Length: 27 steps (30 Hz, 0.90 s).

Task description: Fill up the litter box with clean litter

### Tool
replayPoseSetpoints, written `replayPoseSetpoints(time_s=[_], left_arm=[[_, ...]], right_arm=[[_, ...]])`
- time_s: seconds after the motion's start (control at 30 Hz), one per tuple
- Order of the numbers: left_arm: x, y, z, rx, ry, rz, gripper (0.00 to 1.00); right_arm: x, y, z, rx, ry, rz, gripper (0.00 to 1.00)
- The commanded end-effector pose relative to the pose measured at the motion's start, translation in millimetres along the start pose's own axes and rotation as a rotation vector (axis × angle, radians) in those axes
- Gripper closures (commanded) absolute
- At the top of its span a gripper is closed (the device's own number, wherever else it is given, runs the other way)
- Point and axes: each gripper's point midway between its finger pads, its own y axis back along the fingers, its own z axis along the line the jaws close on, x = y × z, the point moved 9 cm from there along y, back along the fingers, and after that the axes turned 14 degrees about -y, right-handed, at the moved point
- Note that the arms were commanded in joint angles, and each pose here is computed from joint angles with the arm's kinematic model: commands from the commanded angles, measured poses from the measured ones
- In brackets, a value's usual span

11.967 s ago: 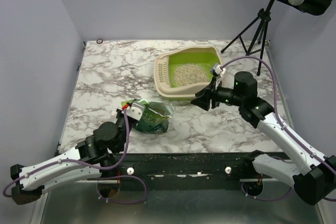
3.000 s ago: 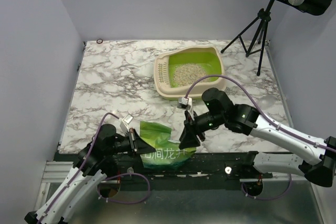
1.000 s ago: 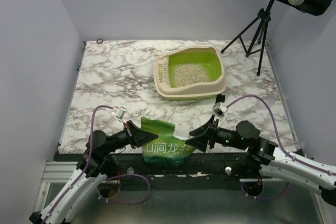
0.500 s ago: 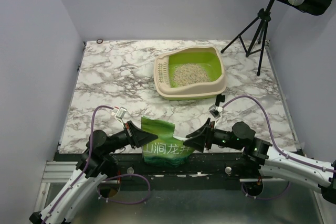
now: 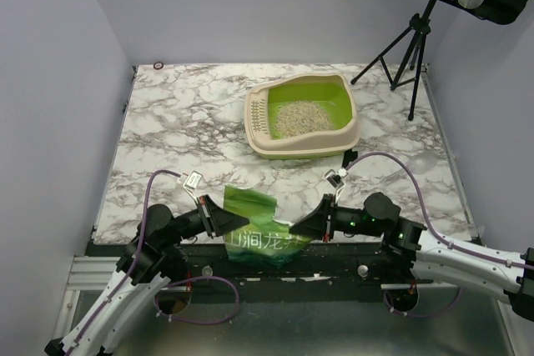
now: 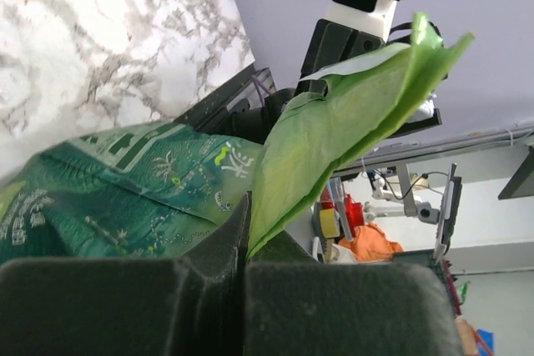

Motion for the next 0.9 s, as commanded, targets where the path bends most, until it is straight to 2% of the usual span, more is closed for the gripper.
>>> replayPoseSetpoints(time_s=[0.0,0.2,0.47,0.57,0.67,0.7,0.73,0.77,0.8,0.83,0.87], left_arm=[[4.6,26.8,-19.2,-0.01,0.058,-0.007,1.0],[16.3,38.5,-28.0,0.038,0.157,0.103,1.0],[35.5,45.8,-16.3,-0.067,0.322,0.248,1.0],[39.1,49.3,-16.9,-0.084,0.365,0.285,1.0],[38.0,51.9,-20.7,-0.086,0.373,0.282,1.0],[37.8,52.5,-21.5,-0.087,0.374,0.283,1.0],[37.5,53.4,-22.4,-0.09,0.375,0.279,1.0],[38.0,53.8,-22.1,-0.096,0.377,0.281,1.0],[38.3,54.7,-22.4,-0.1,0.377,0.282,1.0],[38.1,55.3,-22.9,-0.103,0.376,0.28,1.0],[37.9,55.4,-23.3,-0.103,0.376,0.278,1.0]], right_arm=[[18.0,8.9,-4.1,-0.014,-0.142,0.118,1.0],[35.7,21.9,-7.2,-0.043,-0.24,0.28,1.0],[55.7,30.1,-24.4,-0.028,-0.443,0.402,1.0],[55.3,30.1,-21.4,-0.031,-0.459,0.425,1.0],[49.1,25.4,-13.3,-0.035,-0.402,0.419,1.0],[46.7,23.4,-12.0,-0.016,-0.378,0.416,0.96],[42.6,20.6,-9.6,0.006,-0.335,0.399,0.85],[40.1,19.5,-10.8,0.076,-0.294,0.396,0.7],[34.3,17.7,-9.1,0.127,-0.231,0.373,0.59],[27.2,17.1,-5.9,0.186,-0.15,0.362,0.51],[18.2,15.5,-0.2,0.218,-0.071,0.341,0.48]])
